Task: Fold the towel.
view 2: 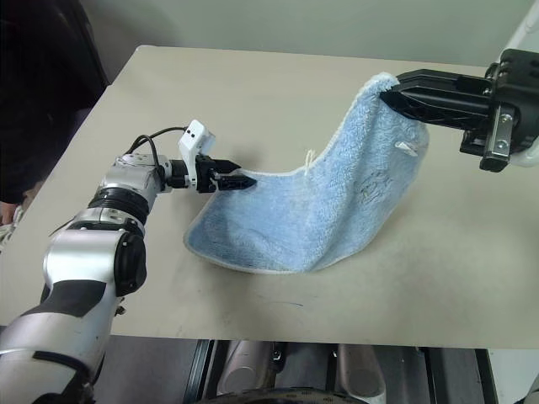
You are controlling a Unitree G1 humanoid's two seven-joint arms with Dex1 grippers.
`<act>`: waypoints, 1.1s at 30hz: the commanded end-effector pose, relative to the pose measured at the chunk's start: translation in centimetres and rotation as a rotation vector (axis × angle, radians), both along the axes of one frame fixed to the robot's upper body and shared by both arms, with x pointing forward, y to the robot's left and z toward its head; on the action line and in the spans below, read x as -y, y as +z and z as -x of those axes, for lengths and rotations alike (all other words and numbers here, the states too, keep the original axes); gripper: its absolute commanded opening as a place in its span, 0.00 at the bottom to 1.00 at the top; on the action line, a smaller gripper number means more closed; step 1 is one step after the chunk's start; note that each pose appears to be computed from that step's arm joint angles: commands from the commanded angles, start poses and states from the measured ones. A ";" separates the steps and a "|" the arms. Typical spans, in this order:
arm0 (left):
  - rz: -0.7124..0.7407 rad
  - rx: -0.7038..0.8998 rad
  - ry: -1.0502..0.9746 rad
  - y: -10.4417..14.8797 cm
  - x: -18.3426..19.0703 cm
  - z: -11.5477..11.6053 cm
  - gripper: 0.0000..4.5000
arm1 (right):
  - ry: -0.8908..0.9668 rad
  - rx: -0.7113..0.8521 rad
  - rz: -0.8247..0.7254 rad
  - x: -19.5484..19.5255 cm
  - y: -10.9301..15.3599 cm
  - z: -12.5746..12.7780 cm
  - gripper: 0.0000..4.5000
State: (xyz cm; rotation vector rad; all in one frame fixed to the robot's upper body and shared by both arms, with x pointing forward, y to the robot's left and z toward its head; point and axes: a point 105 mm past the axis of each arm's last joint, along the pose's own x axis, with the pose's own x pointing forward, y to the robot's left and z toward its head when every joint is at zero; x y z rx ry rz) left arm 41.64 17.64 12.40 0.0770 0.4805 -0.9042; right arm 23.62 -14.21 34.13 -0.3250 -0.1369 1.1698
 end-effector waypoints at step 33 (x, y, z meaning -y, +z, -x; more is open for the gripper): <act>0.088 0.738 0.664 15.6 -10.7 -3.3 0.01 | -0.345 0.171 -0.013 5.0 -0.1 -9.0 0.00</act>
